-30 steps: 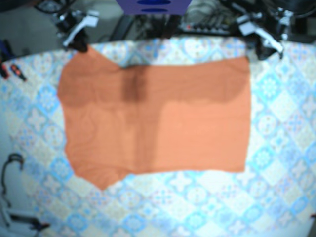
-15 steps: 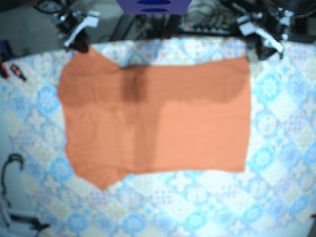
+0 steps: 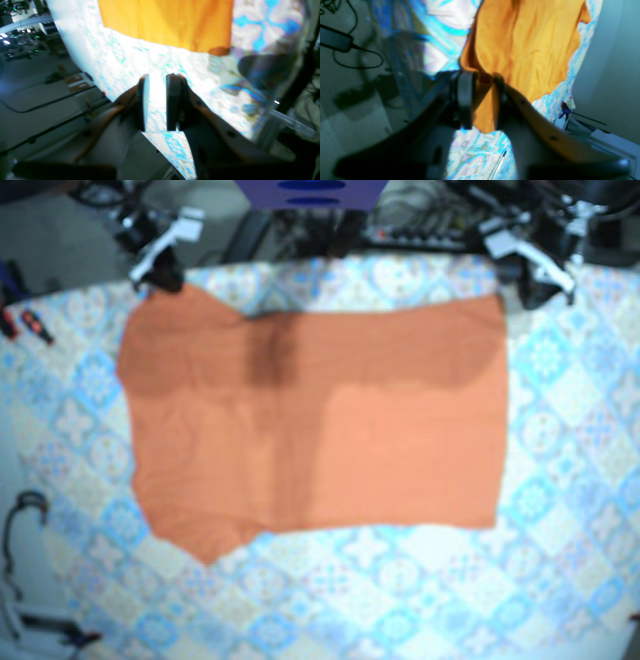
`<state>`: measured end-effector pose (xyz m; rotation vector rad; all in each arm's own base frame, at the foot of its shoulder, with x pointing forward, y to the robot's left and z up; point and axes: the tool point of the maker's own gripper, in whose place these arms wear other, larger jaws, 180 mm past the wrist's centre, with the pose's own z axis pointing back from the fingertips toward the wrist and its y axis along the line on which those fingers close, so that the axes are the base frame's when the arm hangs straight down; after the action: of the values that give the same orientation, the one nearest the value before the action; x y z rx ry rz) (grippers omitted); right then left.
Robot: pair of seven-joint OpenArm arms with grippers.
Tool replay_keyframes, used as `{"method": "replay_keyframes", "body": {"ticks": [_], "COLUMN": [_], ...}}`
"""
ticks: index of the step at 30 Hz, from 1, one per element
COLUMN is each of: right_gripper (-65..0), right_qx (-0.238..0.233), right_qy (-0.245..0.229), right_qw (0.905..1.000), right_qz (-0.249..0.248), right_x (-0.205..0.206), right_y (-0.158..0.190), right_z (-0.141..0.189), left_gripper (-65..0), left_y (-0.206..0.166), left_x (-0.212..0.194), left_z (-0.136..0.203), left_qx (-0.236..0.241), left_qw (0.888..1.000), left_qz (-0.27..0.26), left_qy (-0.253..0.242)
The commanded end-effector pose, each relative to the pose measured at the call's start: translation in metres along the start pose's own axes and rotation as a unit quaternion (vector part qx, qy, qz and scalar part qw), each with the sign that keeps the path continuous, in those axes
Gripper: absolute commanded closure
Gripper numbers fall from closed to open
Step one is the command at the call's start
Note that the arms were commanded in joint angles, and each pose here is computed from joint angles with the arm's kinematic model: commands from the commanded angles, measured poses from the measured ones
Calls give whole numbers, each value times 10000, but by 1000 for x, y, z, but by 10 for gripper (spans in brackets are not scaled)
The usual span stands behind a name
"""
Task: Fold the T-shirt properly
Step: 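Close both grippers on the shoulder corners of the orange shirt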
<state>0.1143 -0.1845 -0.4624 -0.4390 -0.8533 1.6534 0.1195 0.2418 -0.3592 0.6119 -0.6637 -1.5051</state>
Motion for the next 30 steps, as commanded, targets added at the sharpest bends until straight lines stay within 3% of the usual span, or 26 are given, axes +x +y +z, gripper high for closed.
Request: {"method": "replay_keyframes", "body": {"ticks": [1,16,23,30], "right_gripper": [-20,0,0,0], "right_qx": [-135,-104,-104,-103], "right_qy": [23,192,192,209], "right_qw": [9999,9998,9998,9997], "right_qz": [57,46,46,45], "right_x": [-4,-9,-9,-11], "right_y": [-8,-6,-6,-6], "right_z": [2,2,2,2], "left_gripper": [-123,-123,-124,-125], "left_y": [5,4,-13,-35], "left_x": [1,4,-13,7], "left_z": [2,-3,-28,-33], "left_qx": [77,130,-80,-364], "left_qw": [10000,9998,9985,9983], "left_qz": [-26,180,497,459], "left_qy": [-19,1,196,-50]}}
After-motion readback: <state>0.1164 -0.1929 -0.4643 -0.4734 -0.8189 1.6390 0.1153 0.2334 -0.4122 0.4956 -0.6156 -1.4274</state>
